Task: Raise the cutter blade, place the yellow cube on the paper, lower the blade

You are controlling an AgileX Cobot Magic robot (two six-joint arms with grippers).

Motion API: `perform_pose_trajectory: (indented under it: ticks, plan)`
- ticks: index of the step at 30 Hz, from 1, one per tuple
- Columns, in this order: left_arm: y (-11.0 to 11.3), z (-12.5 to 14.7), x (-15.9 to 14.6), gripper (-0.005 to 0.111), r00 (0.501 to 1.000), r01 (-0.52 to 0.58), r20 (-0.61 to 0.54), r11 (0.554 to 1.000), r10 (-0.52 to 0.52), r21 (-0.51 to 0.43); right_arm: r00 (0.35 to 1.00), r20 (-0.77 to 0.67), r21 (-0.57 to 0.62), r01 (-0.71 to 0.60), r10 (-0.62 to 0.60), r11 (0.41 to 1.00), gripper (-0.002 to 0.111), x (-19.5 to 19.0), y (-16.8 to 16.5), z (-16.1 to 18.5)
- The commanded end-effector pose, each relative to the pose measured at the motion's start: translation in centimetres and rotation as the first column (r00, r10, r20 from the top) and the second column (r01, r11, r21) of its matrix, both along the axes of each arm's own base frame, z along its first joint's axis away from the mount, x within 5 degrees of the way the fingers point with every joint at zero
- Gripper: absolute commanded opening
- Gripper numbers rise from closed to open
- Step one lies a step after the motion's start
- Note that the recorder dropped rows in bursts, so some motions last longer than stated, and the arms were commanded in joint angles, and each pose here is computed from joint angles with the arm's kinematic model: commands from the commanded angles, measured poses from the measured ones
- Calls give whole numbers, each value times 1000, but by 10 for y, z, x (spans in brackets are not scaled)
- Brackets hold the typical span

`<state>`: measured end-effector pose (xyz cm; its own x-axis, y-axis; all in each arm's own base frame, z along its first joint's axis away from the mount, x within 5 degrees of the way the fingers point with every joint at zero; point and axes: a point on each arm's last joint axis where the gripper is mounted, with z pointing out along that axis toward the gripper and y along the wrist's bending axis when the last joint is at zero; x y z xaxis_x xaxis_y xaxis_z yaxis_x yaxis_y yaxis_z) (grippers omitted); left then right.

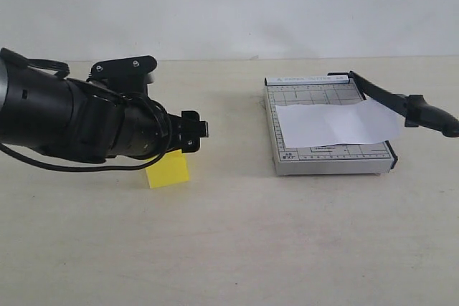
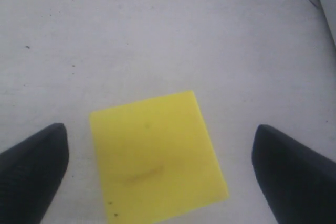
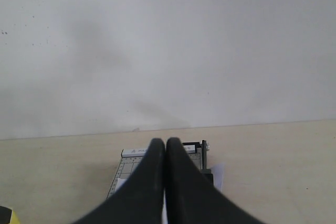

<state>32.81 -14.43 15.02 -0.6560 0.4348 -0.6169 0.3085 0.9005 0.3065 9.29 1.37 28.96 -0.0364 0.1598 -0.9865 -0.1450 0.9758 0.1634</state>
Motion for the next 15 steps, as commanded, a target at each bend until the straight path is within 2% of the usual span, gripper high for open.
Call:
perform_pose_trajectory:
  ticks: [1,15]
  plan:
    - [0,-9,2,89,1000,-3,-19,1000,3,15,1000,1,-6,2,-2,1000,0,0,0,0]
    - [4,-14,3,89,999,-42,-24,998,42,38,1000,1,-6,2,-2,1000,0,0,0,0]
